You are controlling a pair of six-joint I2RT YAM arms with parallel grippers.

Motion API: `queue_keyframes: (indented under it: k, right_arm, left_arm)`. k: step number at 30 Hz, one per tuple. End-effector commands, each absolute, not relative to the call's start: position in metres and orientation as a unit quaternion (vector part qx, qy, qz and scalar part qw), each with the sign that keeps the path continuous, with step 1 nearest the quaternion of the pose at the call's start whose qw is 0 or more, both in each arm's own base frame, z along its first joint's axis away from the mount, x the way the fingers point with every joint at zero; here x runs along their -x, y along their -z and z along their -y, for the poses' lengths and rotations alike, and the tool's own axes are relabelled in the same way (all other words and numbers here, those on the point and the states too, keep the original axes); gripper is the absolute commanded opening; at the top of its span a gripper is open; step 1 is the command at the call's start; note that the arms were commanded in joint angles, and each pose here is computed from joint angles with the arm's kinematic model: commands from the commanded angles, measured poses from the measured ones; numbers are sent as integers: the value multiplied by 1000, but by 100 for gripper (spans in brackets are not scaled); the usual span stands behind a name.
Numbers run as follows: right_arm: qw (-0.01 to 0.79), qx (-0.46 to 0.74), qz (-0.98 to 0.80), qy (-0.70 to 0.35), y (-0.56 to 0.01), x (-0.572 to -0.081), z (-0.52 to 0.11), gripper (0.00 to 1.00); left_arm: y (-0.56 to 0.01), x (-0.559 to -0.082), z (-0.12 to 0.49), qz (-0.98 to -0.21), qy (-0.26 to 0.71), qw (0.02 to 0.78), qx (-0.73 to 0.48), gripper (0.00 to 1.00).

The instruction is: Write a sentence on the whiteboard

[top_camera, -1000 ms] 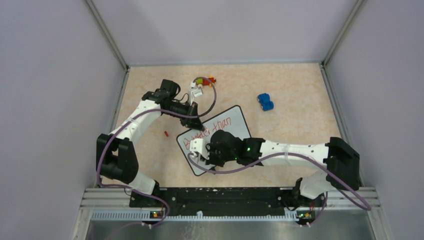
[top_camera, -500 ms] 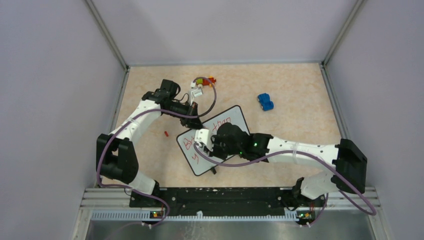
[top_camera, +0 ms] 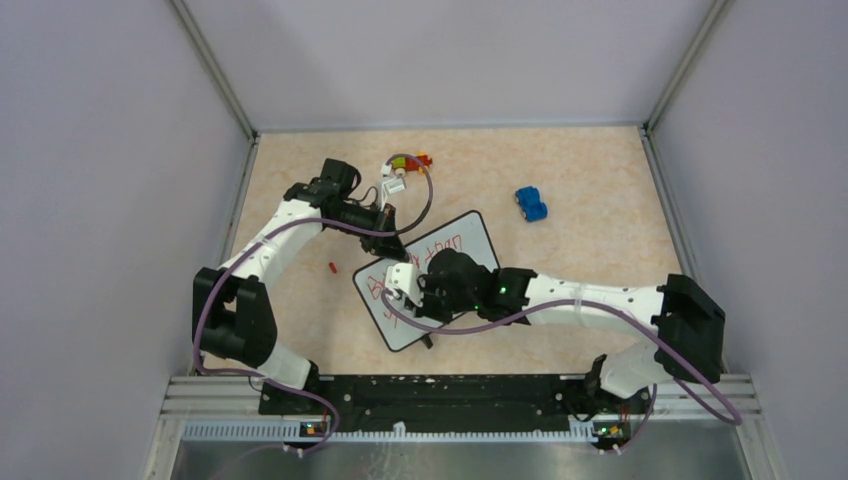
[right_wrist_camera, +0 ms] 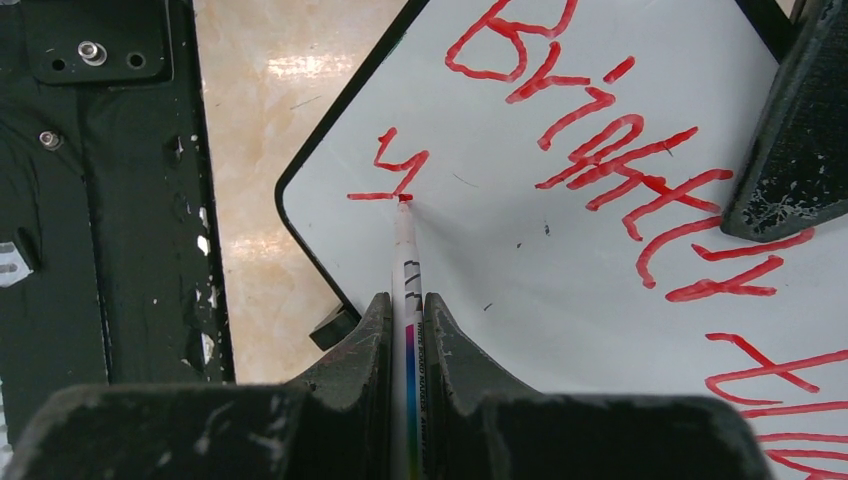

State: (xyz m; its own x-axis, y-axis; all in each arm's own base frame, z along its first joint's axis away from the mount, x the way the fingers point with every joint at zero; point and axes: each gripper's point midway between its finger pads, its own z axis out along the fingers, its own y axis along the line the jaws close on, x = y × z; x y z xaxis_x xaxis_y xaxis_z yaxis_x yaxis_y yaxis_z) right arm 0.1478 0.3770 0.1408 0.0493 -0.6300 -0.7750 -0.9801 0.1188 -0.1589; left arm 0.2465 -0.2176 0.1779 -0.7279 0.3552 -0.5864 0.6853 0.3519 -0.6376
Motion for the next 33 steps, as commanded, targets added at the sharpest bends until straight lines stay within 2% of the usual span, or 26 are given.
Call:
queue_keyframes:
  k: [1, 15, 33]
  right_arm:
    - [386, 614, -650, -227, -144, -154, -382, 0]
    - [400, 593, -668, -207, -154, -171, -355, 0]
    - [407, 593, -656, -227, -165, -175, -378, 0]
  left_arm:
    - [-173, -240, 218, -804, 467, 165, -328, 0]
    - [-173, -241, 219, -804, 469, 163, -327, 0]
    - [-174, -241, 219, -804, 468, 165, -329, 0]
